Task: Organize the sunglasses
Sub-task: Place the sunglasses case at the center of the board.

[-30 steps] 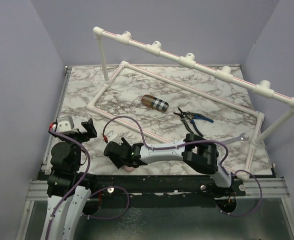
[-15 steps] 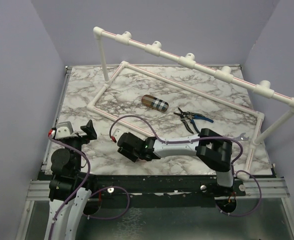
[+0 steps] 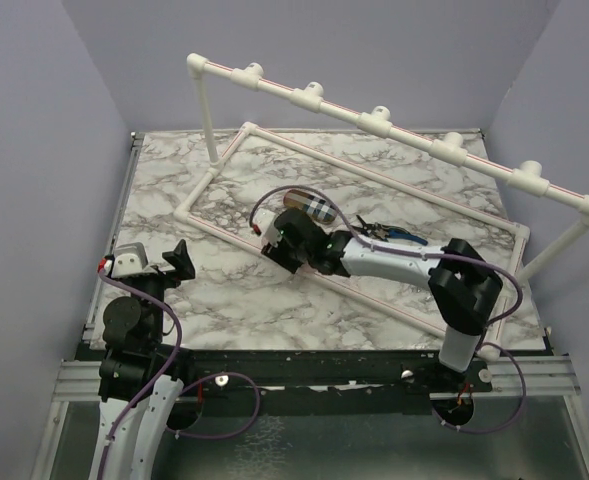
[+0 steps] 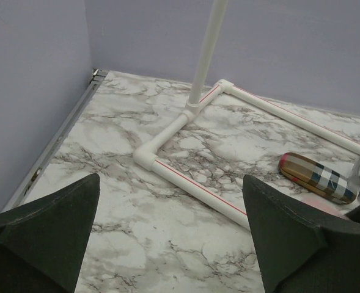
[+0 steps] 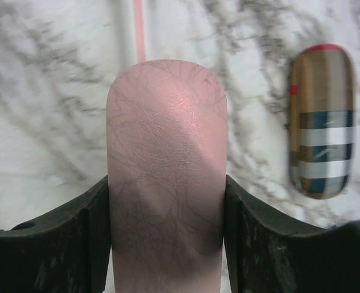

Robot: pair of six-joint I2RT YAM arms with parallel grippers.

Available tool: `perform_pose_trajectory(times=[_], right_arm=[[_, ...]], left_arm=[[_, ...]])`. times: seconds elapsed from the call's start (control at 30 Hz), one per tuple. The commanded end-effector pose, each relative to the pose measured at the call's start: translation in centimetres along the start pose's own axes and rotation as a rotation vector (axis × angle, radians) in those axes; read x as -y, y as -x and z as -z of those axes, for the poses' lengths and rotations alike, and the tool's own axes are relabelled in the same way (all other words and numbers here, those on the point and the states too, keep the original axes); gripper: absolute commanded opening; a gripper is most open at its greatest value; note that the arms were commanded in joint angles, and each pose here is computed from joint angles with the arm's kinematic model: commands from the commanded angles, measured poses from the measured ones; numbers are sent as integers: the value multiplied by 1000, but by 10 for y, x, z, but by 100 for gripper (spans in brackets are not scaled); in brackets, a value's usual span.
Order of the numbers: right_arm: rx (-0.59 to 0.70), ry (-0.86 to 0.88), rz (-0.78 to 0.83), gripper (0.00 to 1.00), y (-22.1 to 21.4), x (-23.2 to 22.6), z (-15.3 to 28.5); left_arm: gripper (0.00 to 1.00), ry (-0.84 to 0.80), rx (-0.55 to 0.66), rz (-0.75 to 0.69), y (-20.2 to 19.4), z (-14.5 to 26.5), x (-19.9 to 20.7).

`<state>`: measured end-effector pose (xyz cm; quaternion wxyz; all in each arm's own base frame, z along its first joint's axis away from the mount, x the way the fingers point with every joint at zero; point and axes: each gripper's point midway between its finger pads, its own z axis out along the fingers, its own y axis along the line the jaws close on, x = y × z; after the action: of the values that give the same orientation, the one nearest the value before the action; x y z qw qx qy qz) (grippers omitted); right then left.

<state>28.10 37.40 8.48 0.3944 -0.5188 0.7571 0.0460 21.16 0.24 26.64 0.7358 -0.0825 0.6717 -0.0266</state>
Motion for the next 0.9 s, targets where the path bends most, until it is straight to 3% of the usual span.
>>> perform_pose_trajectory(times=[0.0,0.27,0.37,0.43,0.47,0.5,0.67,0.87], right_arm=[[78,-33,65,28,15,56,-16],[29,11,-4,39,-10,80,-77],[6,12,-13,59,-19,81,-86],[-6,20,-14,79,-21,80,-86],[-1,26,-14,96,-17,80,-83],[4,25,-16,99,-15,81,-80],[74,-52,-37,100,15,104,-48],[265,-182,-147,100,59,136,37]], left_arm=[[99,-36,18,7,2,0,6],[99,-57,19,5,0,0,9],[99,-65,14,2,-1,-1,11],[99,-68,14,2,-1,-1,11],[99,-69,14,3,-1,-1,12],[99,-70,11,1,-2,-1,12],[99,-72,8,-1,-3,-2,12],[99,-75,6,-2,-3,-2,13]])
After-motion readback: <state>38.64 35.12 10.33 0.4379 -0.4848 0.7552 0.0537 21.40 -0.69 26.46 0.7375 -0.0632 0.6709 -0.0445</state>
